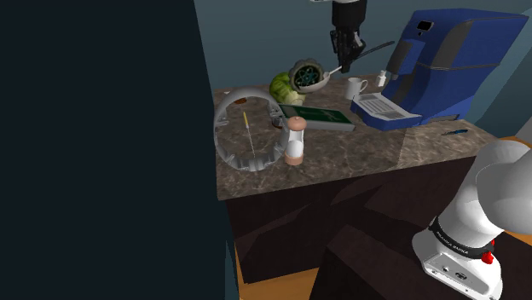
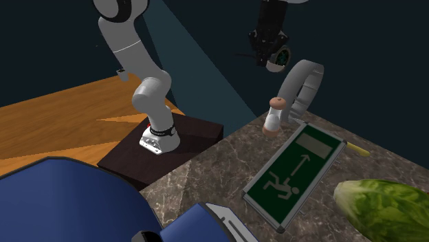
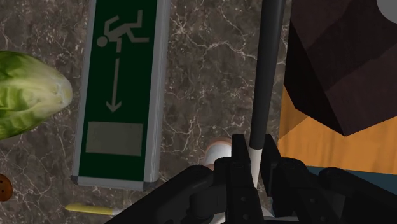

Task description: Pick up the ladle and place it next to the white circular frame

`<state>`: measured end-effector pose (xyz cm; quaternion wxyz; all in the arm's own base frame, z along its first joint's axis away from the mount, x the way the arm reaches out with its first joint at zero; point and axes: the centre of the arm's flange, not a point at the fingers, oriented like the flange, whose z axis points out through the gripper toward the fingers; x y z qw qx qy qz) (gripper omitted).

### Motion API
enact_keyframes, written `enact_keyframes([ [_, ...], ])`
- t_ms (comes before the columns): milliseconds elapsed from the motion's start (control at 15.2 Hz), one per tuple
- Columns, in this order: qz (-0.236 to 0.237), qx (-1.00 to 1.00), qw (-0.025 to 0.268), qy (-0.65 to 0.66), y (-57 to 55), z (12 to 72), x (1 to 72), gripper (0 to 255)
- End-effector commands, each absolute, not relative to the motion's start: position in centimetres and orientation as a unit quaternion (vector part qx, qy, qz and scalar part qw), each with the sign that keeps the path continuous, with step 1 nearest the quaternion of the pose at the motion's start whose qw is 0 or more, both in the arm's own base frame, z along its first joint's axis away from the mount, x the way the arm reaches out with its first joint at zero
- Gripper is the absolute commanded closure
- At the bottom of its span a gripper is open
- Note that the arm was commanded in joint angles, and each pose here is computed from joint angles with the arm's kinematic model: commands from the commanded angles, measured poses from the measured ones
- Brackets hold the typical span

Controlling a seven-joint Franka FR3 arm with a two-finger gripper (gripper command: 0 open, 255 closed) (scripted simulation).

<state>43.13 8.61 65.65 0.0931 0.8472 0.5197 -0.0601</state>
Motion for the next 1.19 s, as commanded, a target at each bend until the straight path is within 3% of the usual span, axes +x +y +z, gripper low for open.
enact_keyframes([
  [0,-0.060,0.847,0.093,0.520,8.6,64.6,43.1,255],
  [1122,-0.060,0.847,0.093,0.520,8.6,55.6,43.1,255],
])
